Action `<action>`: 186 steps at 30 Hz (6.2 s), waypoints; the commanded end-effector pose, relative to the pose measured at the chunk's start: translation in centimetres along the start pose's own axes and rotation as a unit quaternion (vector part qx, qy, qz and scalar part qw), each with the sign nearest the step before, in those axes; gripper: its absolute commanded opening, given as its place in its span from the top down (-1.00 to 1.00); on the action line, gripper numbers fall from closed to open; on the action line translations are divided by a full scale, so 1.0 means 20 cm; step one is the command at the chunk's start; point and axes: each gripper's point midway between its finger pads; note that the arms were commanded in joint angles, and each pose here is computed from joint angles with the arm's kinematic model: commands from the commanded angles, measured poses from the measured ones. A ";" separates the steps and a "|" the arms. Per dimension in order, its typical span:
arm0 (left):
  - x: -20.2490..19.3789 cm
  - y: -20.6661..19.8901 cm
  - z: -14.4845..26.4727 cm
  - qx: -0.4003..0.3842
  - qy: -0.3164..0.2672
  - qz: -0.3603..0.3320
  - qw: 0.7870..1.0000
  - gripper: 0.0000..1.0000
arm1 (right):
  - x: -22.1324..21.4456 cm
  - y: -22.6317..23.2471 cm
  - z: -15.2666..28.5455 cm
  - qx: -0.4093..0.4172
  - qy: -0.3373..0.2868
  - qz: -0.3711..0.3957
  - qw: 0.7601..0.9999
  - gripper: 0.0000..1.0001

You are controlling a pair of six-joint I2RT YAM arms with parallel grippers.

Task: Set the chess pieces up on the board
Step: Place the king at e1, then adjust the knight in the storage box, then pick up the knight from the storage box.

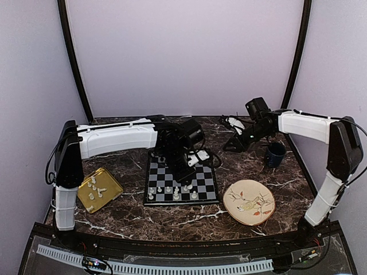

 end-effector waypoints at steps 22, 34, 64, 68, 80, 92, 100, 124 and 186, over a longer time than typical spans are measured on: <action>-0.15 -0.04 -0.13 -0.005 0.070 -0.023 0.997 0.97 | 0.00 0.02 -0.02 0.013 -0.010 0.001 1.000 0.36; -0.19 0.00 -0.19 0.010 0.093 -0.018 0.996 0.98 | 0.00 0.03 -0.02 0.018 -0.010 0.001 1.000 0.36; -0.06 -0.05 -0.04 0.000 0.046 -0.004 0.999 0.32 | -0.01 0.04 -0.03 0.028 -0.010 -0.001 1.000 0.36; 0.00 0.02 0.21 0.050 -0.020 0.010 0.998 0.24 | 0.00 0.04 -0.02 0.029 -0.013 0.000 0.999 0.35; -0.60 0.87 0.63 0.199 -0.094 0.382 0.897 0.22 | 0.02 0.05 -0.02 0.034 -0.018 0.001 0.999 0.35; -1.41 1.04 0.49 0.222 0.062 0.559 0.797 0.29 | 0.00 0.06 -0.04 0.042 -0.013 -0.003 0.999 0.35; -1.50 1.01 0.33 0.202 0.111 0.569 0.789 0.41 | -0.01 0.05 -0.04 0.038 -0.008 -0.002 0.999 0.35; -1.60 1.02 0.18 0.213 0.184 0.583 0.762 0.31 | -0.02 0.06 -0.05 0.044 -0.008 -0.004 0.999 0.35; -1.45 1.00 0.34 0.197 0.154 0.574 0.780 1.00 | -0.02 0.07 -0.06 0.052 -0.007 -0.007 0.999 0.35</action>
Point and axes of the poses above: each gripper's point midway between its finger pads, its own z axis back along the fingers, its own y axis along the line the jaws close on, x = y × z, and after that the axes turned 13 degrees about z, right-handed
